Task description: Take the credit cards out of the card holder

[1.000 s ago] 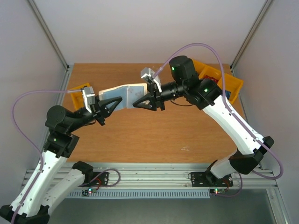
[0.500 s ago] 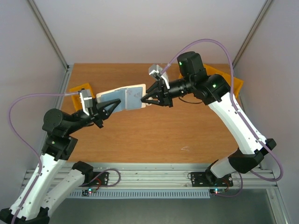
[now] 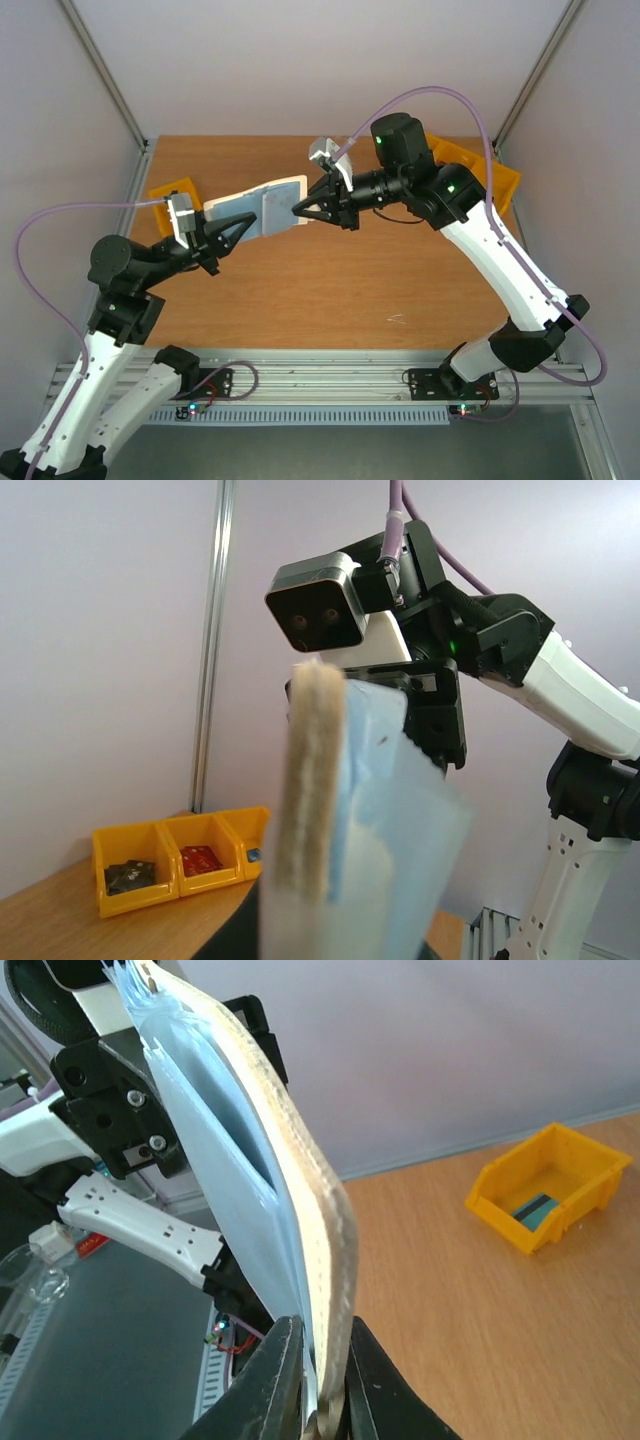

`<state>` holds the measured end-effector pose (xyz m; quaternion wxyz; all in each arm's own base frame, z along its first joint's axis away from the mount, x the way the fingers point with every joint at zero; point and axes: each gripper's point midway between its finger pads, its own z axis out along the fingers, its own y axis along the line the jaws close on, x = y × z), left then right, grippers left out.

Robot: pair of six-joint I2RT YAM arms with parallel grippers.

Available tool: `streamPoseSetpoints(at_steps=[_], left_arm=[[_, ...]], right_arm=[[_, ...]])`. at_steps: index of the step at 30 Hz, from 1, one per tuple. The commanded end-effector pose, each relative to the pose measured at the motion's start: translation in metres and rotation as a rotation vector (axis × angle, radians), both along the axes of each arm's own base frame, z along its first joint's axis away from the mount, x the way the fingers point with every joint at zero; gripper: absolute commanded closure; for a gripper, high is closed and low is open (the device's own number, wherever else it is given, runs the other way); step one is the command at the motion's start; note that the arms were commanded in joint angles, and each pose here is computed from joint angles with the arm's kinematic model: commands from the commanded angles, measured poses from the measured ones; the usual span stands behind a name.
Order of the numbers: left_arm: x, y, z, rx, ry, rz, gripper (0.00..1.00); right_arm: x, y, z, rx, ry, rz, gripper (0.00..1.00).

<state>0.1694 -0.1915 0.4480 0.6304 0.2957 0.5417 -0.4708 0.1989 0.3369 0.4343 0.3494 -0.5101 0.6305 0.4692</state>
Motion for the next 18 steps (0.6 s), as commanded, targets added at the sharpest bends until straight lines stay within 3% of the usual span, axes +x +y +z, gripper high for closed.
streamPoseSetpoints(at_steps=[1,18], left_arm=[[-0.009,0.001,0.013,-0.023,-0.065,-0.02,1.0],[-0.002,0.001,0.007,-0.028,-0.035,-0.002,1.0]], right_arm=[[-0.007,0.015,0.018,0.076,-0.052,0.034,0.91],[-0.023,0.042,0.025,0.113,-0.037,0.133,0.88]])
